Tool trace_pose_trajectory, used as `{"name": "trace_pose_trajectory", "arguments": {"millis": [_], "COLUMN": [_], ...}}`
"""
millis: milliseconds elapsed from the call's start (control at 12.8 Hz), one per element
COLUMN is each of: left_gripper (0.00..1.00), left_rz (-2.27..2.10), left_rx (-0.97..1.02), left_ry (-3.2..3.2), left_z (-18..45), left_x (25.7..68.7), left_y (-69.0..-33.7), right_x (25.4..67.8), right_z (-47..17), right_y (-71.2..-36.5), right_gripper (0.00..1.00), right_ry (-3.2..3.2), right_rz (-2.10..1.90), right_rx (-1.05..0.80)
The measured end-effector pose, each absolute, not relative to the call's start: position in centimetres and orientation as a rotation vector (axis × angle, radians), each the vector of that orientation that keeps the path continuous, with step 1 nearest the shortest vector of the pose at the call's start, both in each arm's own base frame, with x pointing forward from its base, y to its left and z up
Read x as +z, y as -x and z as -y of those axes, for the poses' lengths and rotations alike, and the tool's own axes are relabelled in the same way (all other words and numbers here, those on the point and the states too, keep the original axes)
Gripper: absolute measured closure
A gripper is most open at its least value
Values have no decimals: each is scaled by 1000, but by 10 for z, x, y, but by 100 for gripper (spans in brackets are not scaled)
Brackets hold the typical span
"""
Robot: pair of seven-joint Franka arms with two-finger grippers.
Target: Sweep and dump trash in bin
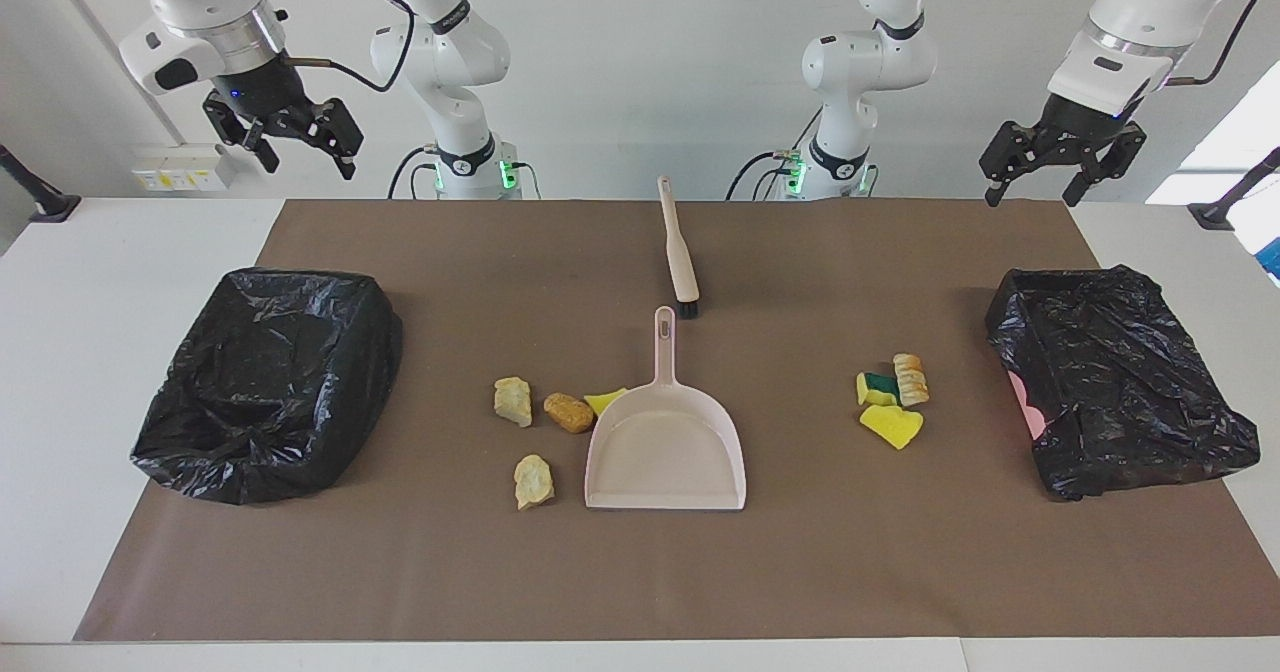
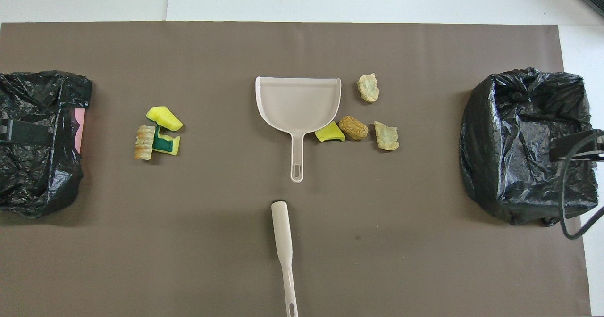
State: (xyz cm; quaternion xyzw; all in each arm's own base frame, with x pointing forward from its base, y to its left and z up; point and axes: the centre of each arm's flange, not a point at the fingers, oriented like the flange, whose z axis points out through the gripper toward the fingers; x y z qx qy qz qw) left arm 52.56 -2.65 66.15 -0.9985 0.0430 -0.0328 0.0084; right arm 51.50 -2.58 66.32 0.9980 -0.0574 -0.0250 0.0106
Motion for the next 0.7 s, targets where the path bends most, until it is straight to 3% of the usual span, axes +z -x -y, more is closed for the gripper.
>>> {"name": "trace_pose_trajectory", "arguments": {"millis": [702], "left_gripper": [0], "left_rz": [-139], "left_rx": [-94], "left_ry": [3122], "left_z": [29], "left_x": [661], "left_y": [-525], "right_x": [663], "right_z": [18], "right_y": [-515], "right_gripper": [0], "right_ry": [-3115], "right_rz": [157], "right_rx": [-78]}}
